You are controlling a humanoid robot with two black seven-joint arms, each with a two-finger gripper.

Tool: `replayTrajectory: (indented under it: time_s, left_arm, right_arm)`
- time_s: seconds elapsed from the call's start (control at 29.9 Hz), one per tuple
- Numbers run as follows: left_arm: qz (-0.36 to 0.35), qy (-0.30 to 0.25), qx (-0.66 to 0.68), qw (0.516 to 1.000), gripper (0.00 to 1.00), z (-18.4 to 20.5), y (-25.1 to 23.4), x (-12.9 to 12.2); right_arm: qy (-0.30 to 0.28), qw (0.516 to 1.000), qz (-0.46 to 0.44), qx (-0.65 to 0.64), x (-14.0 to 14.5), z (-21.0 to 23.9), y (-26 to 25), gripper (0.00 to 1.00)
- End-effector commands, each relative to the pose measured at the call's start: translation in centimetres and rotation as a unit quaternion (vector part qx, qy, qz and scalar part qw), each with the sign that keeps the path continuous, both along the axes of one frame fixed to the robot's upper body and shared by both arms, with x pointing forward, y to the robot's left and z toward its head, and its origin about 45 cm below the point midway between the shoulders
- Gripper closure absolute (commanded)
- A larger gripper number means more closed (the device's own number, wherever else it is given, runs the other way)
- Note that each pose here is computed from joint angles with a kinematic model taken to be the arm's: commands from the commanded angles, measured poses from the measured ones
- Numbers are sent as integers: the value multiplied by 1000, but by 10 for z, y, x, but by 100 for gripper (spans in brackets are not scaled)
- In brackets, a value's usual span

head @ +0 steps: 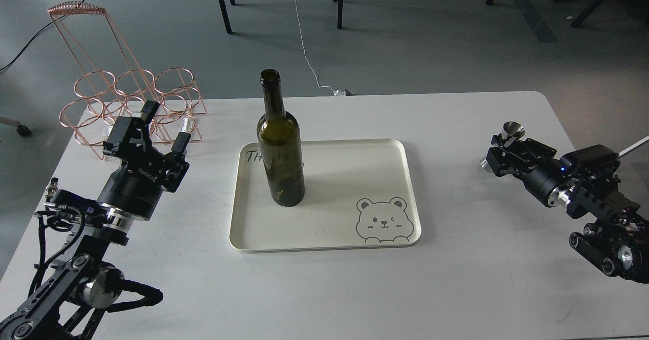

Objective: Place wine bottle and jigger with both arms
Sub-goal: 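Lift the jigger and set it on the table beside the tray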

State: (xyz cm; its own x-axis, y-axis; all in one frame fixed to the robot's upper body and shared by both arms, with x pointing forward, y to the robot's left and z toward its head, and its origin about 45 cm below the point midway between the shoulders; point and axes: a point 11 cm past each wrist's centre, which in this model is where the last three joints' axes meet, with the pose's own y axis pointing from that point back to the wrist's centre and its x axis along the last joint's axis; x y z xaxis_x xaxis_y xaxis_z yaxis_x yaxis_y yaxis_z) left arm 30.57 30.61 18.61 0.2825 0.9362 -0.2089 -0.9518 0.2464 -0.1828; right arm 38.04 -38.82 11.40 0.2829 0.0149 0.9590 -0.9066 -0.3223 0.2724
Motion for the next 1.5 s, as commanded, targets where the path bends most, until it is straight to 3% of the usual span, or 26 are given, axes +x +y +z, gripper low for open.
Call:
replayTrajectory:
  time_s: [0.0,0.6,0.84,1.0,1.1,1.2,1.27,1.47]
  left_arm:
    - [0,0,-1,1000,2,0,-1,0]
    - [-1,-2,1,1000,2,1,0,0]
    - [0,-2,1,1000,2,2,0,1]
    - [0,-3,1,1000,2,2,0,1]
    - [-1,-4,0,1000,2,3,0,1]
    - [-2,-6,1,1000,2,4,-1,3]
    - [-1,-6,1,1000,2,4,0,3]
    - [-2,-6,0,1000,2,4,-1,3]
  right_arm:
    - [1,1000,4,6,1,-3,8,81]
    - [7,1000,3,6,3,-14,21,78]
    - [7,1000,3,6,3,-14,20,69]
    - [7,1000,3,6,3,-14,20,57]
    - [7,1000,2,4,3,-13,18,41]
    - [7,1000,4,7,3,-14,20,18]
    - [8,1000,6,9,2,-14,22,10]
    - [4,1000,-3,-8,-2,-2,-5,5]
